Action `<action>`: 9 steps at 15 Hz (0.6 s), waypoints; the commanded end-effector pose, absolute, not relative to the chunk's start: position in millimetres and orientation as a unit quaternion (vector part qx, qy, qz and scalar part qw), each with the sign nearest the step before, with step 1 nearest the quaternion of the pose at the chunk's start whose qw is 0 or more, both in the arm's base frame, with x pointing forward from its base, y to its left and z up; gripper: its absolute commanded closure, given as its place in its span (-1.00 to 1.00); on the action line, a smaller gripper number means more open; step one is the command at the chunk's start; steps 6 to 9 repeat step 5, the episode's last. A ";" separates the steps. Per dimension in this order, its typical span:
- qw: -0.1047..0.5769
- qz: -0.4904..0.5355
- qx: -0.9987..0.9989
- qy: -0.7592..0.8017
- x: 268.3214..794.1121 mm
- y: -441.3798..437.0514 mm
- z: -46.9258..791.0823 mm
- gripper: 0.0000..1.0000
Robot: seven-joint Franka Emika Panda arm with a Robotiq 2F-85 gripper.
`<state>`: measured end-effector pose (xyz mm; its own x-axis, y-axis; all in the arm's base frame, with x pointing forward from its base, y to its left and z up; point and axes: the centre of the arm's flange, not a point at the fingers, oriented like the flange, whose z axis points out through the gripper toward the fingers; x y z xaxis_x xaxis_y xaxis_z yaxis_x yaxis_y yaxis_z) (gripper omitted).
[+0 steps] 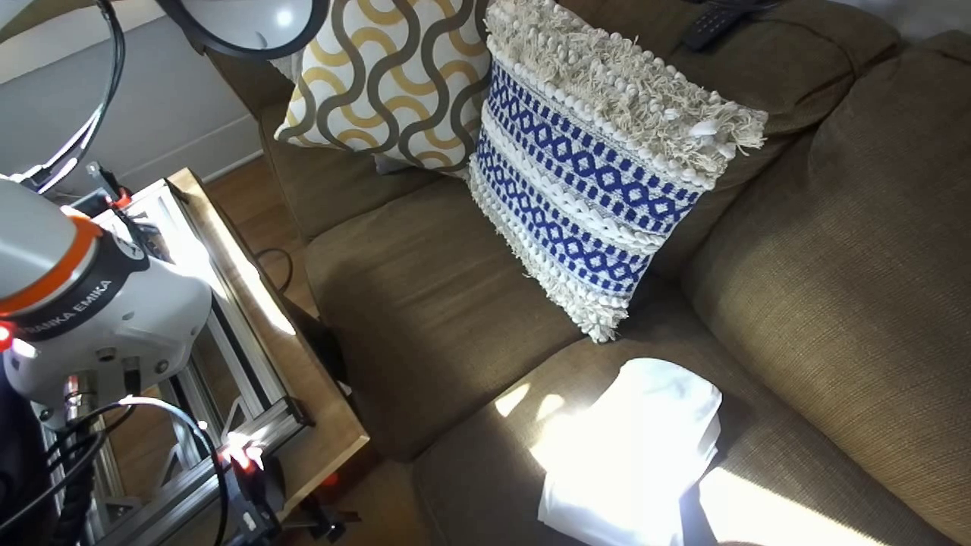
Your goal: Put the remote on the sofa head
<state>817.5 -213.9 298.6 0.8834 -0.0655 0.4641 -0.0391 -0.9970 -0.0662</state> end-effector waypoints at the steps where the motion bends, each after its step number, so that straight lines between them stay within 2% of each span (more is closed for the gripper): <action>1: 0.035 -0.258 -0.965 0.029 803.5 -200.3 339.9 -1.00; 3: 0.042 -0.256 -0.966 -0.014 782.2 -180.8 361.9 -1.00; 4: 0.033 -0.262 -0.964 0.009 820.8 -198.3 348.7 -1.00; 9: 0.033 -0.265 -0.964 0.004 821.4 -193.9 357.5 -1.00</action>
